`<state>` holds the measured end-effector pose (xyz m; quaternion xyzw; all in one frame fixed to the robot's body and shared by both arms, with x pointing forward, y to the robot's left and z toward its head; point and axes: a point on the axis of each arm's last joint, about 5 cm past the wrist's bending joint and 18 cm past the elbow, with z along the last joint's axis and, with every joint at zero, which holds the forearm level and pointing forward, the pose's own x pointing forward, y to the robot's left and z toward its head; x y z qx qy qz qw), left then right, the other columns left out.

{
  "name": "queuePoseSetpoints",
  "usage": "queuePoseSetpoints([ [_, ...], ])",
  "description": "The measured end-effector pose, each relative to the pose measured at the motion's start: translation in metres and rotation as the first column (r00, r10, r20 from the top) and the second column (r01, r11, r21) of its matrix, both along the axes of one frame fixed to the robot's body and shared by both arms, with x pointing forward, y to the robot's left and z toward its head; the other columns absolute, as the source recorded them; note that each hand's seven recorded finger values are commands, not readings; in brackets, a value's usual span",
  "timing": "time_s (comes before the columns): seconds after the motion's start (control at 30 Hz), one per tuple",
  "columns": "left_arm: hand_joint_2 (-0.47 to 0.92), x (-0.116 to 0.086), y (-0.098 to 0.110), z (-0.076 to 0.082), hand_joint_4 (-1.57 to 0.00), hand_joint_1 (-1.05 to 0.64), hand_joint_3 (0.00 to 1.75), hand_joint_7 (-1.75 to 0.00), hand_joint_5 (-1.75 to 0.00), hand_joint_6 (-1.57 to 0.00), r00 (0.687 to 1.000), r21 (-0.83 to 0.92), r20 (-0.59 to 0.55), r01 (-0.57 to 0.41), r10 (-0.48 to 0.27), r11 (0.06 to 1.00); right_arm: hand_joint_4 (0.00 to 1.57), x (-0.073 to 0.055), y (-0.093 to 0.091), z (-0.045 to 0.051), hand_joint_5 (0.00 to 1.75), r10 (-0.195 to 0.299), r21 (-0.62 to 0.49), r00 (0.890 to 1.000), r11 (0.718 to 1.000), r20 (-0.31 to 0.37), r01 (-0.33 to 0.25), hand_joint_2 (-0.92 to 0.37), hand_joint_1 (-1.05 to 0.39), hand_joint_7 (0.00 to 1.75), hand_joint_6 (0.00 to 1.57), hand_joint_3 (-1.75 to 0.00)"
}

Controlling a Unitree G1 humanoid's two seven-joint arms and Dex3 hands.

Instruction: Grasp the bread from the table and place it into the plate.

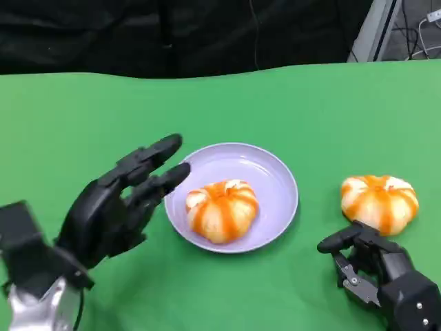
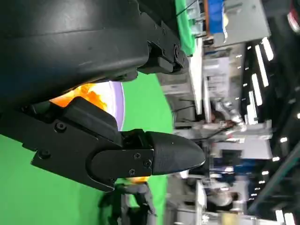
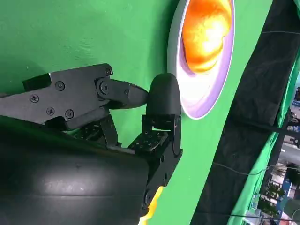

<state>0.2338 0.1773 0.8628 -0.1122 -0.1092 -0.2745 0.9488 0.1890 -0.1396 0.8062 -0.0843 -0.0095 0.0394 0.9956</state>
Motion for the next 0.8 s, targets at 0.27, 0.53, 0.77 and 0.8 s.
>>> queuePoseSetpoints([
  [0.27,0.92,-0.025,0.021,-0.016,-0.46,-0.76,0.50,-0.03,-0.06,-0.39,0.994,-0.124,-0.065,-0.098,0.091,0.987,0.67,0.000,0.000,0.0000,1.75,0.001,-0.001,1.000,1.000,-0.002,-0.001,-0.92,-0.31,1.19,0.74,-0.42],
  [0.53,0.92,-0.049,0.041,-0.029,-0.52,-0.71,0.52,-0.03,-0.05,-0.44,0.977,-0.193,-0.104,-0.201,0.184,0.960,0.67,0.000,-0.002,-0.0002,1.75,0.006,-0.002,1.000,1.000,-0.005,-0.006,-0.92,-0.31,1.19,0.74,-0.42],
  [0.77,0.92,-0.067,0.050,-0.037,-0.57,-0.71,0.50,-0.03,-0.05,-0.48,0.961,-0.205,-0.165,-0.252,0.220,0.946,0.67,0.000,-0.002,-0.0001,1.75,0.008,0.003,1.000,1.000,-0.006,-0.008,-0.92,-0.31,1.20,0.74,-0.42],
  [0.8,0.92,-0.069,0.051,-0.038,-0.57,-0.71,0.50,-0.03,-0.04,-0.47,0.960,-0.204,-0.172,-0.256,0.222,0.945,0.67,0.000,-0.002,-0.0002,1.75,0.007,0.004,1.000,1.000,-0.006,-0.007,-0.92,-0.31,1.20,0.74,-0.42],
])
